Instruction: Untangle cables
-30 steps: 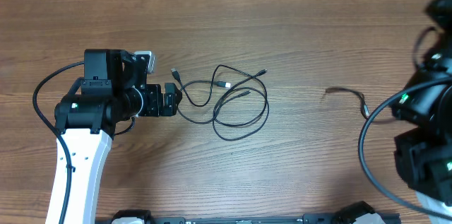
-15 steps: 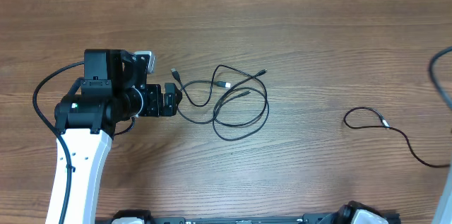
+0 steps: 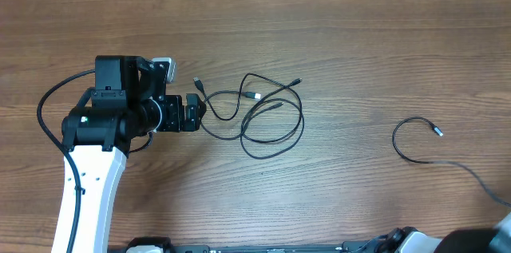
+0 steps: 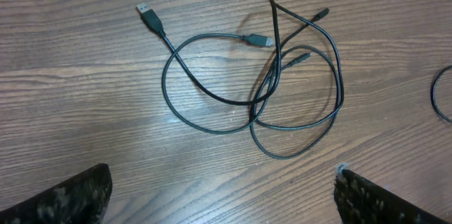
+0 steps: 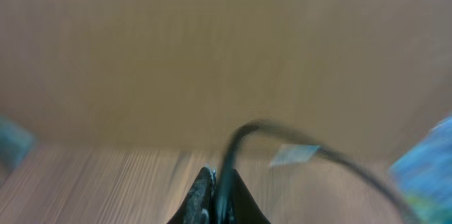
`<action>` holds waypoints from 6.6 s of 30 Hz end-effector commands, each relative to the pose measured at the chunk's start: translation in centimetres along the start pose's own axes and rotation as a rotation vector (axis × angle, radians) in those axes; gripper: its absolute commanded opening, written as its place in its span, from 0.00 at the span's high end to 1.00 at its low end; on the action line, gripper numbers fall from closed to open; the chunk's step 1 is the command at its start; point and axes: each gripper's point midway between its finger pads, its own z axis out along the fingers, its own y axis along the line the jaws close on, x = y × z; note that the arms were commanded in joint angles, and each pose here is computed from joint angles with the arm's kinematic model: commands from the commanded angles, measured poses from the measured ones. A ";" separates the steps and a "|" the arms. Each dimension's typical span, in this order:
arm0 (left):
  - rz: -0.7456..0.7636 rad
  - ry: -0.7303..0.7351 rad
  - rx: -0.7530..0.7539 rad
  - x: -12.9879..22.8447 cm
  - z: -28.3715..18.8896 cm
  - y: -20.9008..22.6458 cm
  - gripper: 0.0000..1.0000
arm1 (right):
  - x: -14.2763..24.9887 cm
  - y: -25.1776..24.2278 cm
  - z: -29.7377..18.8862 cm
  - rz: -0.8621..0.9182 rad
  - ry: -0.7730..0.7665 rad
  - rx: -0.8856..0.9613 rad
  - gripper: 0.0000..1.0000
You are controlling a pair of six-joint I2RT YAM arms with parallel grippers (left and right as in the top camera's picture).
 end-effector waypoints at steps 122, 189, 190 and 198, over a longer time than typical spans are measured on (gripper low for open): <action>0.032 -0.019 0.013 -0.3 -0.4 -0.3 0.00 | 32.3 22.4 -40.4 -0.731 0.798 -1.327 0.96; 0.032 -0.019 0.013 -0.3 -0.4 -0.3 0.00 | -11.6 7.3 -31.1 -0.070 -0.380 -0.485 0.96; 0.032 -0.019 0.013 -0.3 -0.4 -0.3 0.00 | -11.7 7.5 -31.2 -0.063 -0.381 -0.495 0.96; 0.032 -0.019 0.013 -0.3 -0.4 -0.3 0.00 | -12.7 10.1 -28.5 0.011 -0.414 -0.418 0.96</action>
